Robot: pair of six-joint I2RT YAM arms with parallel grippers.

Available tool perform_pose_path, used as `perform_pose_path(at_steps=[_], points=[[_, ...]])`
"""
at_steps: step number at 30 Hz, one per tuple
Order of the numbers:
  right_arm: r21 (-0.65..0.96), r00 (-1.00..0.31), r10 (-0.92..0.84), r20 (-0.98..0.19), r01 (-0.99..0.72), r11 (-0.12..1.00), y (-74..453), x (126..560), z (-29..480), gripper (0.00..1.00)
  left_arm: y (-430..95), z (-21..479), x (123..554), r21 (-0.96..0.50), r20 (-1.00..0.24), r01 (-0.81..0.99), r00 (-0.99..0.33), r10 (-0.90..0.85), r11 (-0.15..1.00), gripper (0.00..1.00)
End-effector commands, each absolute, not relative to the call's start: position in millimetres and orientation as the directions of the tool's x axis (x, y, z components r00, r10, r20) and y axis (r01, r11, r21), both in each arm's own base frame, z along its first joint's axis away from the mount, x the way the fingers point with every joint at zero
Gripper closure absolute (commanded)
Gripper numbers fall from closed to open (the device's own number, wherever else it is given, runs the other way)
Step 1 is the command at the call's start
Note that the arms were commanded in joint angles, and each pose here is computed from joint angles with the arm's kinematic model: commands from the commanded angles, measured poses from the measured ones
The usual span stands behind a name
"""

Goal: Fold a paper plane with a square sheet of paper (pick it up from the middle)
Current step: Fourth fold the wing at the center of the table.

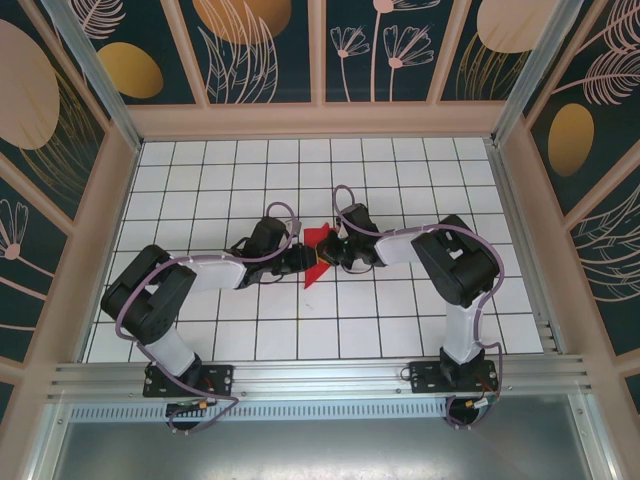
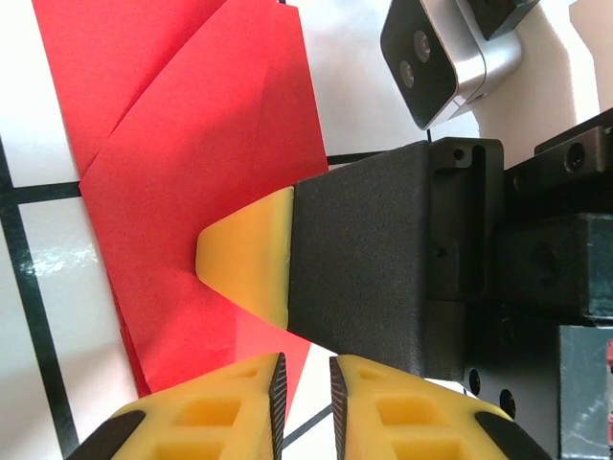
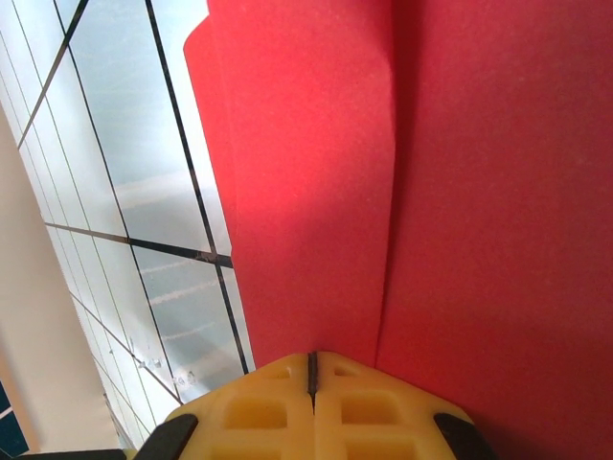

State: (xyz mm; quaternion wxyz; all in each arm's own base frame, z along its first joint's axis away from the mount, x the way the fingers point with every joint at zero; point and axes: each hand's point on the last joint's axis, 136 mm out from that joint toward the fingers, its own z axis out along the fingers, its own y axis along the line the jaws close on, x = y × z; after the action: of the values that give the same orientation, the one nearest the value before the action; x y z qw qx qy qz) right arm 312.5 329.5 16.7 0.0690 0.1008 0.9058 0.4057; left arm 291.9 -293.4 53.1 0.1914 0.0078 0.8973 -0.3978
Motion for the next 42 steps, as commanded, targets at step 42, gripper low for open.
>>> perform_pose_path(at_steps=[42], points=[[0.555,-0.957,0.287,0.038,0.259,0.791,292.4,292.3,-49.2,1.0,-272.0,1.6,241.8,-0.614,-0.261,0.126,-0.964,-0.051,0.779,0.94]])
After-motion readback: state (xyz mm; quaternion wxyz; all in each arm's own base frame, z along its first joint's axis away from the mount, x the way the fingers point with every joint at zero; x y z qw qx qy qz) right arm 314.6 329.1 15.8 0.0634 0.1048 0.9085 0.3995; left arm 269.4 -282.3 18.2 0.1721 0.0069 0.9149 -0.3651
